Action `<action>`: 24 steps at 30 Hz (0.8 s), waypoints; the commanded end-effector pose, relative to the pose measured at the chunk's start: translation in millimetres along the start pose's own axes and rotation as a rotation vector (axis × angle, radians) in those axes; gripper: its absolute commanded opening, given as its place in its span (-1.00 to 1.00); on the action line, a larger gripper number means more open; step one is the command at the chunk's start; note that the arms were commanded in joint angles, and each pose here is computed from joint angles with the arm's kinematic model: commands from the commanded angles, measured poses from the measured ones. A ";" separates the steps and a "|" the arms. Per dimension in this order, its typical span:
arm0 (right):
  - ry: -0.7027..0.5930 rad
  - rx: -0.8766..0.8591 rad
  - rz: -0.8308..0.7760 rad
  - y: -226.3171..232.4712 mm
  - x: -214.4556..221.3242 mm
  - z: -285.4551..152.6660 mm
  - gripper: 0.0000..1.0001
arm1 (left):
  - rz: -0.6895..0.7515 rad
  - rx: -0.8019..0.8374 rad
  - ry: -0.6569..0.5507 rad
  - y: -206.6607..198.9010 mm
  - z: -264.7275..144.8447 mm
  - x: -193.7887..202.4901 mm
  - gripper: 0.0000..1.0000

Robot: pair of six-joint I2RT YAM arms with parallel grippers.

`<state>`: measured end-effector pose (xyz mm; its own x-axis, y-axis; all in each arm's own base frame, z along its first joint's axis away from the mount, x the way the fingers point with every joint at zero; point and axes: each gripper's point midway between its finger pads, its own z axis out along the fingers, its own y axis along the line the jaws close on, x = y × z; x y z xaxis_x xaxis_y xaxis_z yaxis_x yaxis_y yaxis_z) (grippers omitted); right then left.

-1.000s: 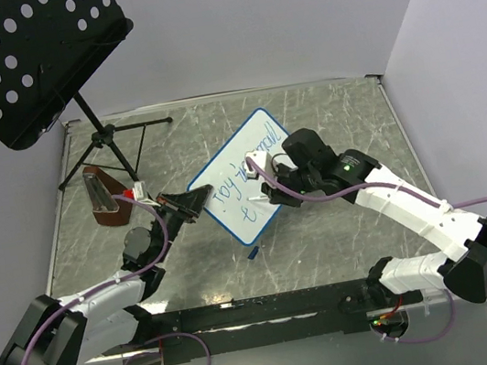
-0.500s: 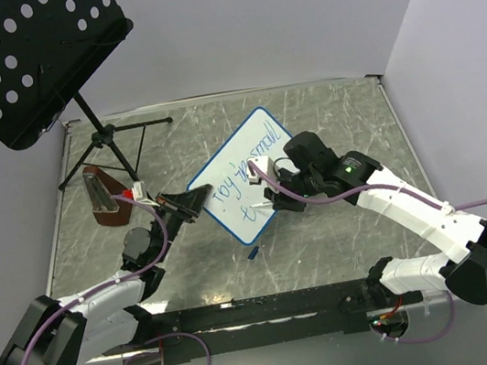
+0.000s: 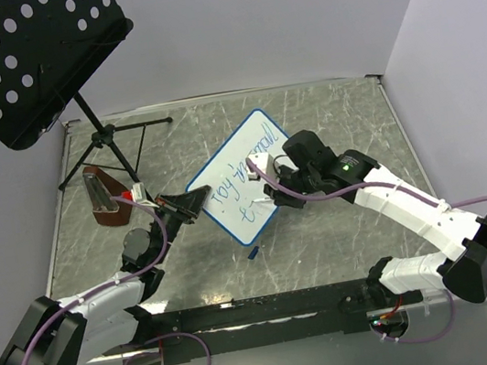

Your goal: Write a sentence on the whiteboard

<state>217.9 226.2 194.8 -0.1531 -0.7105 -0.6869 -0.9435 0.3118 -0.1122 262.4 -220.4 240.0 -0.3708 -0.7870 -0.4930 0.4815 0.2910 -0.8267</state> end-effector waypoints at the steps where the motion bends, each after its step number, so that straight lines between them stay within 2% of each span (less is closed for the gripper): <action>1: -0.046 0.072 0.017 -17.8 -12.9 -7.9 -1.00 | -0.039 0.237 -0.142 -66.0 -2.7 -40.1 -0.97; 16: 0.021 -0.080 -0.028 10.9 10.6 -3.8 -1.00 | -0.040 0.237 -0.141 -65.8 -0.5 -40.6 -0.97; 24: 0.071 -0.060 -0.034 8.5 24.8 -3.2 -1.00 | -0.043 0.242 -0.137 -66.4 1.3 -39.5 -0.97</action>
<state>204.4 217.9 183.6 -0.1421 -0.7411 -0.6562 -0.9660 0.2486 -0.0716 263.0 -219.7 239.9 -0.3695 -0.7892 -0.4906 0.4794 0.2904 -0.8282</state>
